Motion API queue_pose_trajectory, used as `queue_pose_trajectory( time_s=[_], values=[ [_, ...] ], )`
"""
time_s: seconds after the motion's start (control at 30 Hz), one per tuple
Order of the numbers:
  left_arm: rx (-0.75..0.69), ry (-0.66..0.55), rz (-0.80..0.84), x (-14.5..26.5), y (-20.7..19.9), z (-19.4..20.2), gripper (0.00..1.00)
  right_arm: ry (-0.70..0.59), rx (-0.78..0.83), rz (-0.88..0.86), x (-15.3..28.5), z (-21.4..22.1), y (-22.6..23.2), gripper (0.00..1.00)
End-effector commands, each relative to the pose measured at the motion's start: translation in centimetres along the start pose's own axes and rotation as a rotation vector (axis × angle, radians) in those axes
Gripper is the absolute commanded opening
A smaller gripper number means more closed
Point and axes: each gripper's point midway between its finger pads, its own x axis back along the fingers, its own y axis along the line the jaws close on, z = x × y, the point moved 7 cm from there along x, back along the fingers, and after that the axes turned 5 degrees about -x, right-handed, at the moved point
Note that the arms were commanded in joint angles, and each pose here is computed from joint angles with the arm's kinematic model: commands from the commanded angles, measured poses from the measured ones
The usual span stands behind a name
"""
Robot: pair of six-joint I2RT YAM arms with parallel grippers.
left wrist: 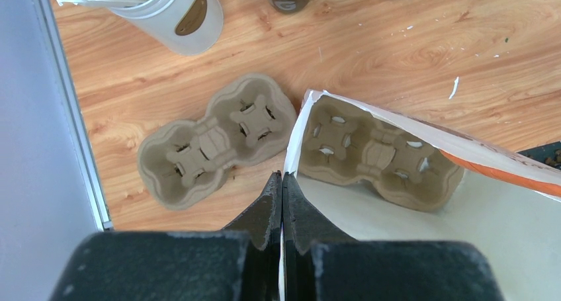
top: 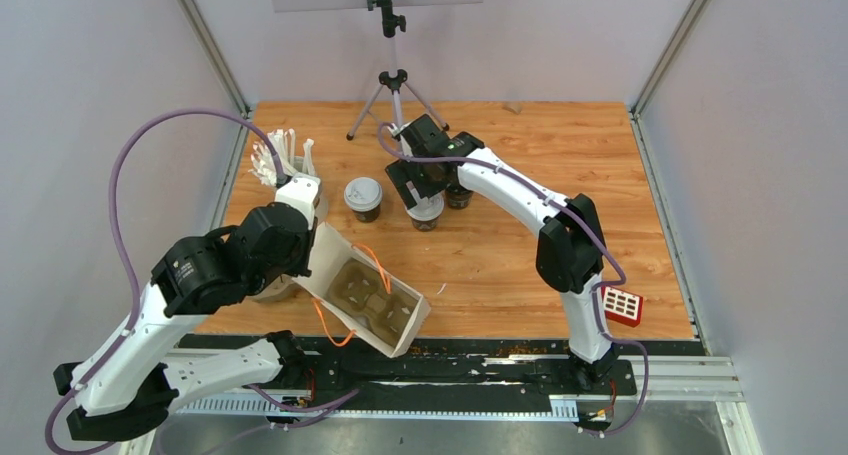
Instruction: Pack the takeout coffee
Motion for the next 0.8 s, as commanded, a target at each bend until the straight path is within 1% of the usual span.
queue_pose_trajectory(
  time_s=[0.0,0.3,0.57,0.77],
  values=[
    [0.009,-0.042,0.003,-0.1,-0.2,-0.9,0.0,-0.045,0.012,-0.009,-0.2,-1.4,0.2,0.89],
    [0.016,-0.05,0.005,-0.1,-0.2,-1.1,0.0,-0.014,0.017,-0.002,-0.9,-1.1,0.1,0.84],
    [0.014,-0.055,0.008,0.0,-0.2,-1.1,0.0,-0.011,0.017,-0.002,-0.7,-1.0,0.2,0.72],
    [0.04,-0.063,0.032,-0.2,-0.7,-1.4,0.0,0.001,0.021,0.005,-0.4,-0.4,-0.1,0.69]
  ],
)
